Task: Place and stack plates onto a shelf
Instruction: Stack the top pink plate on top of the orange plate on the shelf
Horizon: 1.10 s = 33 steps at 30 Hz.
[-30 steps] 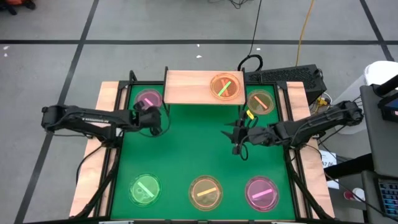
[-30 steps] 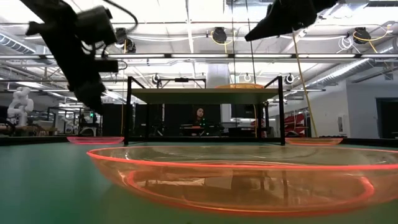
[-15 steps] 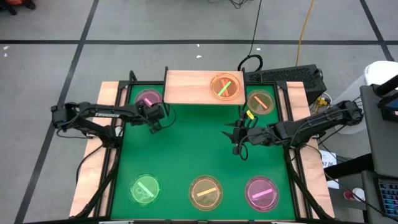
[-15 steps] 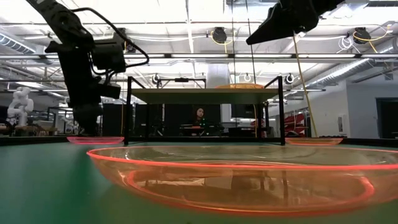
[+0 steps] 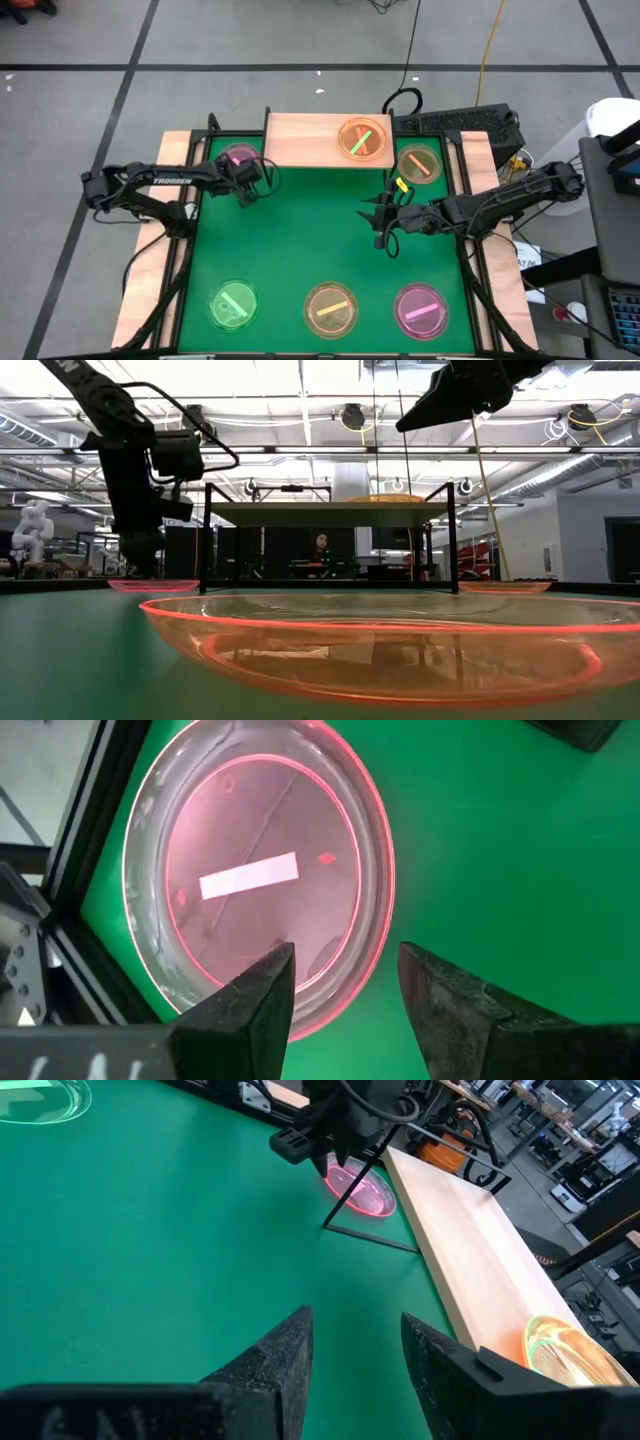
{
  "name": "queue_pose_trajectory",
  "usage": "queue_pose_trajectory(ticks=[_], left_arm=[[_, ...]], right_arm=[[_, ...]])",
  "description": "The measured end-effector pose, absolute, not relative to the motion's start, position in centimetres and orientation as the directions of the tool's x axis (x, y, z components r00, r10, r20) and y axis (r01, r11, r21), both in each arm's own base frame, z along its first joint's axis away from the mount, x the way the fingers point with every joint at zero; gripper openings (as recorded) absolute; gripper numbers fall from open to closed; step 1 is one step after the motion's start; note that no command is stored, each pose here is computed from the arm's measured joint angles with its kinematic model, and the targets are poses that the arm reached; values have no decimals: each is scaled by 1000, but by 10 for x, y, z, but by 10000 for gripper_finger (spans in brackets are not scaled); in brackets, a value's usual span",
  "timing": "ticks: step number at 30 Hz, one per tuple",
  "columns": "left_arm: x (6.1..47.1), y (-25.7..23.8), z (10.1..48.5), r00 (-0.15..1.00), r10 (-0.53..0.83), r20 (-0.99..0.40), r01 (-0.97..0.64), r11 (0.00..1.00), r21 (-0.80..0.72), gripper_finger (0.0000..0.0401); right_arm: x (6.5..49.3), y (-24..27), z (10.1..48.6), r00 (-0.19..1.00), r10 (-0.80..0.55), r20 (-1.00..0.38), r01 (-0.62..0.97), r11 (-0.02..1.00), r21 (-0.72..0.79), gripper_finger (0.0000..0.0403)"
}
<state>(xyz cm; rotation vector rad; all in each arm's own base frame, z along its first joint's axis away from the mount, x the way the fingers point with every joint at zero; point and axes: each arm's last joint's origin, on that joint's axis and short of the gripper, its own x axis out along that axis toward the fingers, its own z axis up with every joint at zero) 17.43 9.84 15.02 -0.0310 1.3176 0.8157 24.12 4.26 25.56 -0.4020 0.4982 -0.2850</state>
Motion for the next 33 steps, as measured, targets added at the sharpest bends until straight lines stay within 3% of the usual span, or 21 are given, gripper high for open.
queue_pose_trajectory(ticks=[12, 24, 27, 33], left_arm=[[176, 102, 138, 132, 536, -834, -557, 736, 385, 184], [159, 104, 123, 77, 542, -837, -595, 699, 397, 181], [159, 104, 122, 76, 541, -837, -604, 693, 393, 154], [157, 103, 121, 55, 537, -842, -633, 671, 386, 49]], right_arm=[[241, 43, 256, 842, -358, -403, 168, 885, -435, 134], [242, 43, 257, 847, -357, -395, 176, 888, -425, 134], [242, 43, 257, 848, -356, -392, 178, 889, -422, 134], [242, 43, 257, 850, -353, -392, 181, 893, -412, 134]])
